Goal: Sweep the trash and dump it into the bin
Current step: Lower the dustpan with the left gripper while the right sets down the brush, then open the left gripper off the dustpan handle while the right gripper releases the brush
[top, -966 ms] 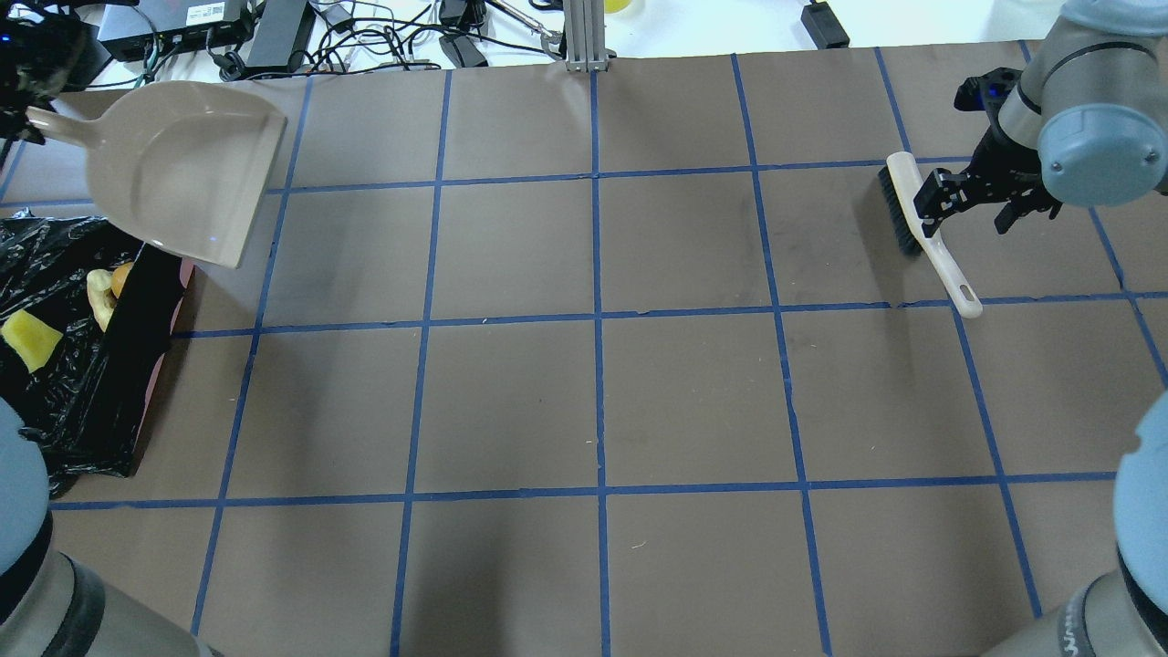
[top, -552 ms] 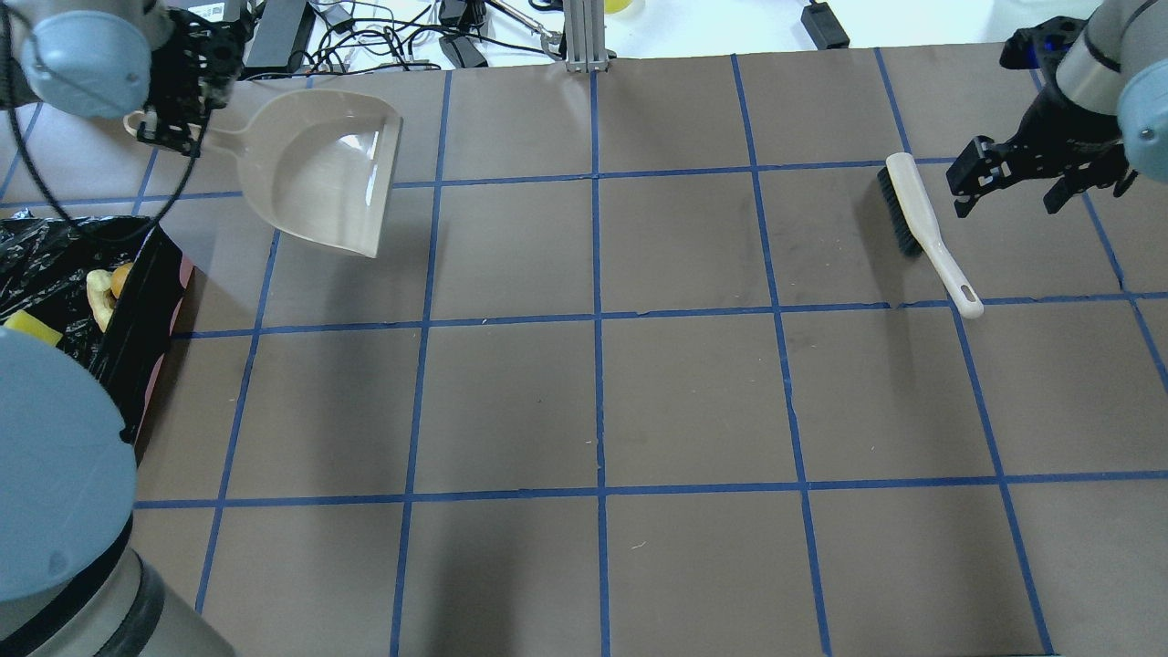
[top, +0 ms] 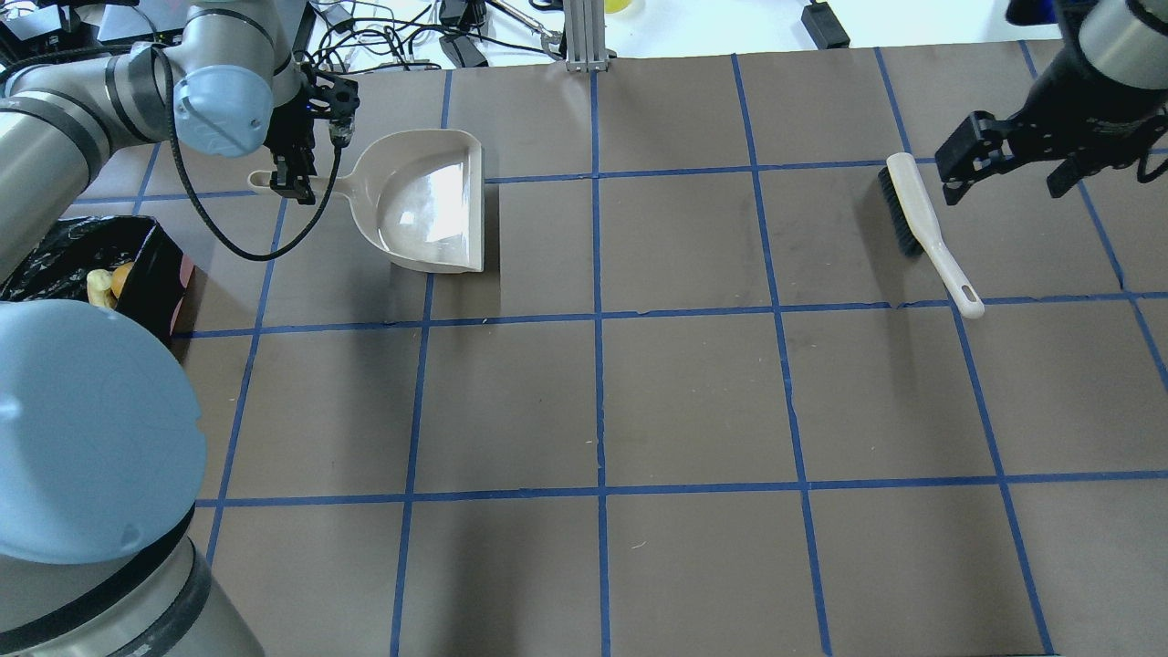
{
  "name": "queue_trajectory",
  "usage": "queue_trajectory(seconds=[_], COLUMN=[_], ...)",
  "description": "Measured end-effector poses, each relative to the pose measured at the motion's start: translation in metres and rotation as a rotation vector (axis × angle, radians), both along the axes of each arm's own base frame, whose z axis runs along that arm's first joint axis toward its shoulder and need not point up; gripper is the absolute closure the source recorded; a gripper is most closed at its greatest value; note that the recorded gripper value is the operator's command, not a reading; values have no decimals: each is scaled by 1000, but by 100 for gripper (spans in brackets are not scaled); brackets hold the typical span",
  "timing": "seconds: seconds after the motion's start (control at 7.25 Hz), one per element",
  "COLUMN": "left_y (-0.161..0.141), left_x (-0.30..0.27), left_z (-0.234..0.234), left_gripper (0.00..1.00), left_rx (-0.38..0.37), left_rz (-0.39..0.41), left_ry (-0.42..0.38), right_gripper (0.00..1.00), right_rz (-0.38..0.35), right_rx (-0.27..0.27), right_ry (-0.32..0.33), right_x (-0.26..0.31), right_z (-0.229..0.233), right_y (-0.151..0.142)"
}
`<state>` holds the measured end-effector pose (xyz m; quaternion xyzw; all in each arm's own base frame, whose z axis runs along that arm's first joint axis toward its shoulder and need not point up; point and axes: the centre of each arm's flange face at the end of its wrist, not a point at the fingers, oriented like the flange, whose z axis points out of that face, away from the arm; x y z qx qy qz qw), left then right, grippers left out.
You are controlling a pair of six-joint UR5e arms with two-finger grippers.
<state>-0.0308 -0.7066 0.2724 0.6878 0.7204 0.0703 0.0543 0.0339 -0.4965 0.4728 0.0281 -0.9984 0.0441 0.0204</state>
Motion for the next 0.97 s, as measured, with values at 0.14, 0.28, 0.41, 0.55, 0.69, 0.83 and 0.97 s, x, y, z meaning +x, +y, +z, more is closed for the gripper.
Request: queue_trajectory(seconds=[0.14, 0.28, 0.41, 0.55, 0.69, 0.83, 0.97], left_y=[1, 2, 3, 4, 7, 9, 9], left_x=[-1, -2, -2, -3, -4, -4, -5], left_z=[-8, -14, -16, -19, -23, -26, -27], left_gripper=[100, 100, 100, 100, 100, 100, 100], left_rx=[9, 16, 20, 26, 34, 41, 40], left_rz=[-6, -12, -17, -23, -29, -33, -34], left_ry=[0, 0, 1, 3, 7, 9, 9], right_gripper=[0, 0, 0, 0, 0, 0, 0], right_rz=[52, 76, 85, 88, 88, 88, 87], right_rx=[-8, -20, -23, -19, -12, -1, 19], right_ry=[-4, -1, -5, -8, -9, -7, -7], right_x=[26, 39, 44, 46, 46, 46, 46], right_z=[2, 6, 6, 5, 4, 3, 0], right_y=[2, 4, 4, 4, 6, 7, 9])
